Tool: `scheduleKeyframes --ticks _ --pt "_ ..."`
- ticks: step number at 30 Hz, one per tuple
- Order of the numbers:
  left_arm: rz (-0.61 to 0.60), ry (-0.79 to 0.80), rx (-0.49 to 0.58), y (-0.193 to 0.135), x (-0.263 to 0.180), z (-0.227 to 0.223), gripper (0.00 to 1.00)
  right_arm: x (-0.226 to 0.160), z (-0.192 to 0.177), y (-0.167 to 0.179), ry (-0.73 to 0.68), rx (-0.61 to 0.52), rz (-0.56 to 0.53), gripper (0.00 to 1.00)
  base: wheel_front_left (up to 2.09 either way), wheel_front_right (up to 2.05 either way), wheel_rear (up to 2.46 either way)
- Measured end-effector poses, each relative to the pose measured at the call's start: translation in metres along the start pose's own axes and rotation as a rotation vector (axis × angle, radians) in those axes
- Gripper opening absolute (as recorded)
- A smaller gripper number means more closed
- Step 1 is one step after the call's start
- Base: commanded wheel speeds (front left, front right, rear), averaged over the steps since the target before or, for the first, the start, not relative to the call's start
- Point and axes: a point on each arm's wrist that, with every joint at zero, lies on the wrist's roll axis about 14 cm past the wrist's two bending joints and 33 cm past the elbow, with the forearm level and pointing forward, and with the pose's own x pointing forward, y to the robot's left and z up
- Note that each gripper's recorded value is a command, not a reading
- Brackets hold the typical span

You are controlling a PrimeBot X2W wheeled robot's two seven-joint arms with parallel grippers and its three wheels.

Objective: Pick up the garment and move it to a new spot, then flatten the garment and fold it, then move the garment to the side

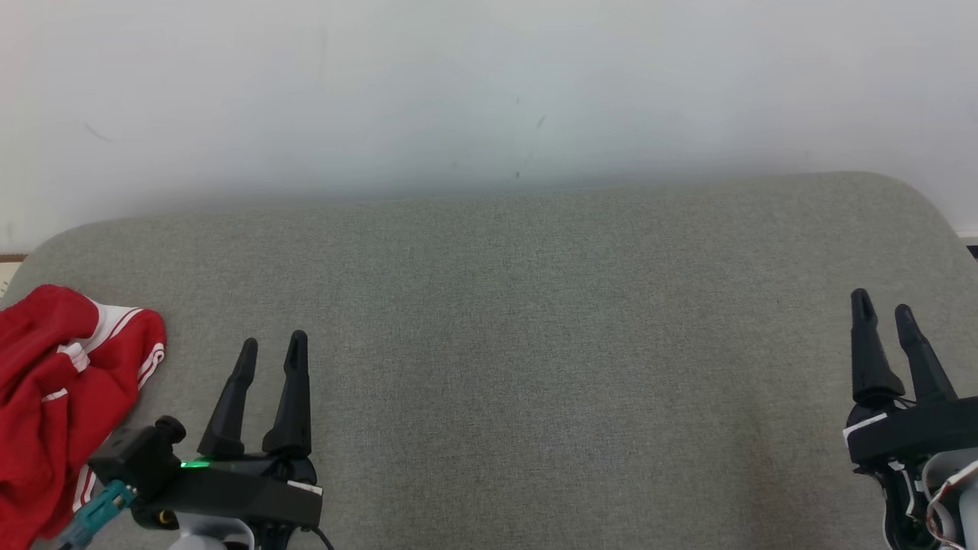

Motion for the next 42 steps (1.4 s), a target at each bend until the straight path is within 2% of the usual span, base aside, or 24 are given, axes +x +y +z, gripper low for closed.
scheduleKeyframes --ticks 18,42 --pt "0.101 0.038 0.176 0.023 -0.016 0.001 1.0 -0.005 -0.027 0.038 0.043 -0.185 0.116 1.0 0.0 0.0 0.0" --pt "0.206 0.066 0.38 0.047 -0.029 0.006 1.0 -0.018 -0.056 0.056 0.093 -0.315 0.179 1.0 0.0 0.0 0.0"
